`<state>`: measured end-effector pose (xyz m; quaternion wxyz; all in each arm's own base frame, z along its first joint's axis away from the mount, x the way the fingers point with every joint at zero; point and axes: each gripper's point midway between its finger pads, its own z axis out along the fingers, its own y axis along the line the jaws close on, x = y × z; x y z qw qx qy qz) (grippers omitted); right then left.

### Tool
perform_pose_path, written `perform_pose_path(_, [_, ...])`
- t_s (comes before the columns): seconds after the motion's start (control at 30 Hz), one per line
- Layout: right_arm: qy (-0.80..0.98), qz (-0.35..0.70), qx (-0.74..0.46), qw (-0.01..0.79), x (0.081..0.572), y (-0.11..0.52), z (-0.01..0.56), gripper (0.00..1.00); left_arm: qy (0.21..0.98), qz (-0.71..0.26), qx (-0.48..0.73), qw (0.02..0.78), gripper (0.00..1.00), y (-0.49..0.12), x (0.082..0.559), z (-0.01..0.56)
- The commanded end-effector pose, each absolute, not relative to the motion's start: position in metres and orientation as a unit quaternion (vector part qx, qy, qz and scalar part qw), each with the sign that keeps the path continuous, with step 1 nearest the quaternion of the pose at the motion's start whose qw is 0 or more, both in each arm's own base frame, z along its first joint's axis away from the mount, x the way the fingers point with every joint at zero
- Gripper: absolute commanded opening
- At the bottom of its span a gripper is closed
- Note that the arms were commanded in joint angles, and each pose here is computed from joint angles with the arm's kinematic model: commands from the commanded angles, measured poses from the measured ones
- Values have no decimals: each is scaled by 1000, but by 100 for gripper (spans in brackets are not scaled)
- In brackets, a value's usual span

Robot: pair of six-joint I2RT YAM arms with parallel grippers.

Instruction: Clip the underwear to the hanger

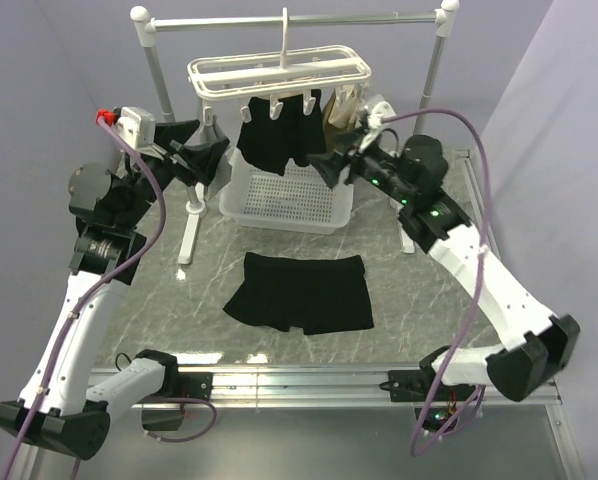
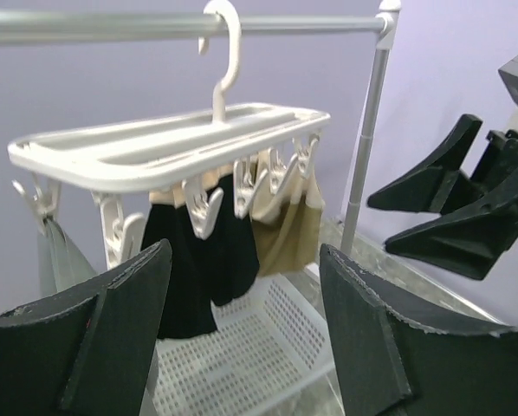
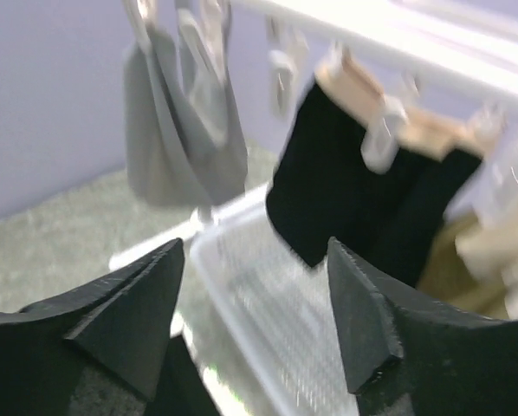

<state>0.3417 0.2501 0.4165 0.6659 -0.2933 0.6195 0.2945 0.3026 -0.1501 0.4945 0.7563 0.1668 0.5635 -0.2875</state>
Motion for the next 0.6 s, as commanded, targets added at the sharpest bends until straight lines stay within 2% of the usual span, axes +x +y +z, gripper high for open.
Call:
perform_pose_path(0.0, [539, 284, -264, 748, 355, 272, 477, 73, 520, -276, 169, 790, 74, -149, 310, 520])
perform_pose_path(0.17, [498, 299, -235, 779, 373, 309, 485, 66, 519, -272, 131, 800, 74, -143, 329, 533])
perform_pose_path(0.37, [458, 300, -247, 799, 382, 355, 480, 63, 543, -283, 122, 781, 76, -149, 347, 528])
perform_pose_path(0.57, [443, 293, -239, 813, 404, 375, 475, 63, 540, -280, 141, 781, 84, -152, 344, 527])
